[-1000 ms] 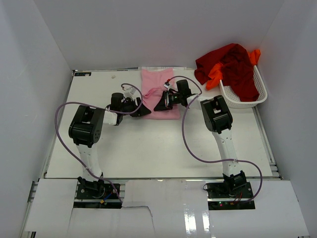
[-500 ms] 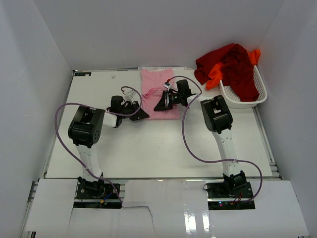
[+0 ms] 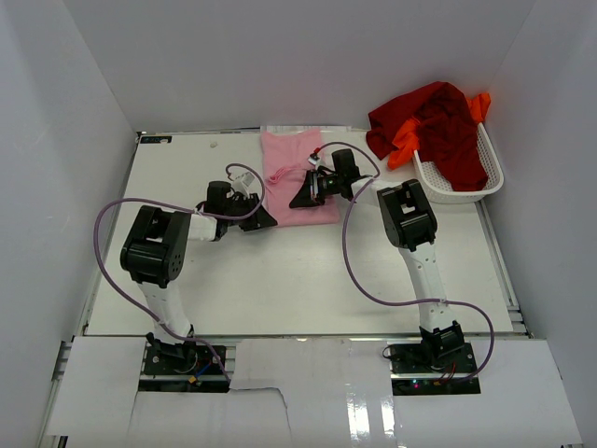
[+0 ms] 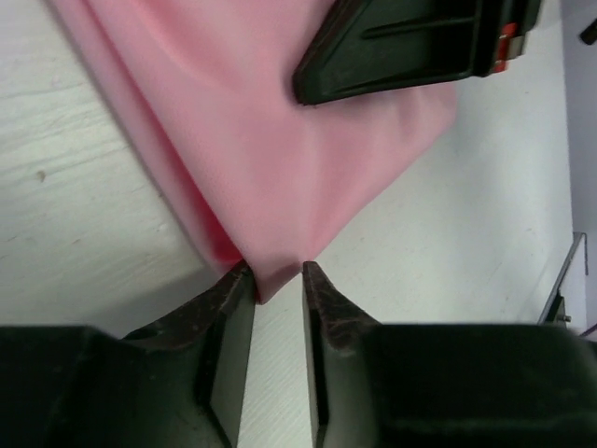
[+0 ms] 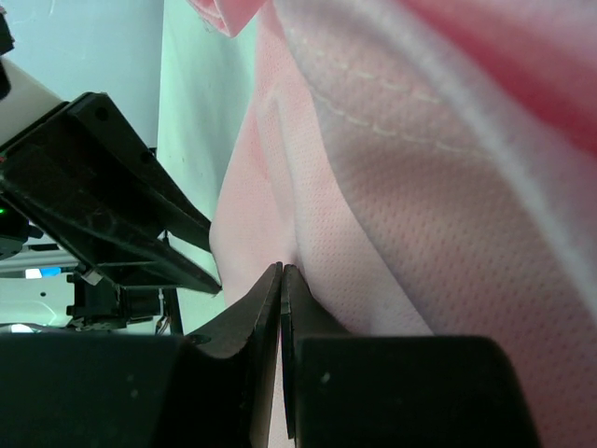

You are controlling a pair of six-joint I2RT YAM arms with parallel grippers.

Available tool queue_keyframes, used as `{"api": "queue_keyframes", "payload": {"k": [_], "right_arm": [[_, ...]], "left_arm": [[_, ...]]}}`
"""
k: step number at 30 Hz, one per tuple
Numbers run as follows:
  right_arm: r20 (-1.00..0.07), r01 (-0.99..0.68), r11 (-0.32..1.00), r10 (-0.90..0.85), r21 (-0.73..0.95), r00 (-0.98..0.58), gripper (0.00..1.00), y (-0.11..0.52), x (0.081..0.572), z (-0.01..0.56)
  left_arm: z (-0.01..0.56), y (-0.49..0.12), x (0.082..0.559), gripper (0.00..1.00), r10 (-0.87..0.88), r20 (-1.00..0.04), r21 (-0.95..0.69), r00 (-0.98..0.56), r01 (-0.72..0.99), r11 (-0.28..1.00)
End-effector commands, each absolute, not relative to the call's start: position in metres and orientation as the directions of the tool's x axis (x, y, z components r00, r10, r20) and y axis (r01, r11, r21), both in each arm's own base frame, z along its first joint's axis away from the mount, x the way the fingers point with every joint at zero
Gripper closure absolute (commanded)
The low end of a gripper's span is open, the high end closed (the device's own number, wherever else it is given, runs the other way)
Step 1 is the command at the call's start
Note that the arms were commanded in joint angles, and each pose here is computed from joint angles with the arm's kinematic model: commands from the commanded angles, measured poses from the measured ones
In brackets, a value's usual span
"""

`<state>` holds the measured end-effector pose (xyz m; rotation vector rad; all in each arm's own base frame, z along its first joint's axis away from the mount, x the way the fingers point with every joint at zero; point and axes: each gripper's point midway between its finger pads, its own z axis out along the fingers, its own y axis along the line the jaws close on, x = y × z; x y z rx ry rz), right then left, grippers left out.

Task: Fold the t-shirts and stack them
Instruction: Fold the folded rectangular tshirt in 1/3 of the way

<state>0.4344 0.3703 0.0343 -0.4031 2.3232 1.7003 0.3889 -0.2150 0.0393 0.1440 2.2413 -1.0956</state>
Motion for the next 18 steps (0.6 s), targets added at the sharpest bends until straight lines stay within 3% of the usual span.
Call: {"api": "queue_keyframes", "payload": {"k": [1, 3, 4, 7, 14, 18], "right_arm": [[-0.34, -0.35, 0.31, -0.089, 0.884, -0.936, 0.92, 0.365, 0.435, 0.016], [-0.34, -0.35, 0.31, -0.089, 0.884, -0.936, 0.92, 0.365, 0.435, 0.016], [-0.34, -0.35, 0.31, -0.089, 0.884, -0.936, 0.92, 0.365, 0.435, 0.016], [-0.341, -0.352, 0.31, -0.089, 0.883, -0.936, 0.92, 0.365, 0.435, 0.017], [-0.339, -0.349, 0.312, -0.09, 0.884, -0.937, 0.92, 0.365, 0.434, 0.016], [-0.336, -0.347, 0.315, -0.091, 0.883, -0.937, 0.92, 0.364, 0.433, 0.014]], "left_arm": [[0.047, -0.204, 0.396, 0.65, -0.163, -0.601, -0.624, -0.782, 0.333, 0.707], [0.04, -0.201, 0.392, 0.73, -0.162, -0.59, -0.616, -0.791, 0.311, 0.723], [0.039, -0.199, 0.392, 0.85, -0.165, -0.588, -0.612, -0.792, 0.303, 0.73], [0.032, -0.194, 0.391, 1.0, -0.168, -0.577, -0.6, -0.799, 0.275, 0.751], [0.032, -0.184, 0.395, 0.99, -0.189, -0.58, -0.566, -0.792, 0.225, 0.793], [0.037, -0.152, 0.404, 1.0, -0.234, -0.624, -0.449, -0.746, 0.097, 0.888]]}}
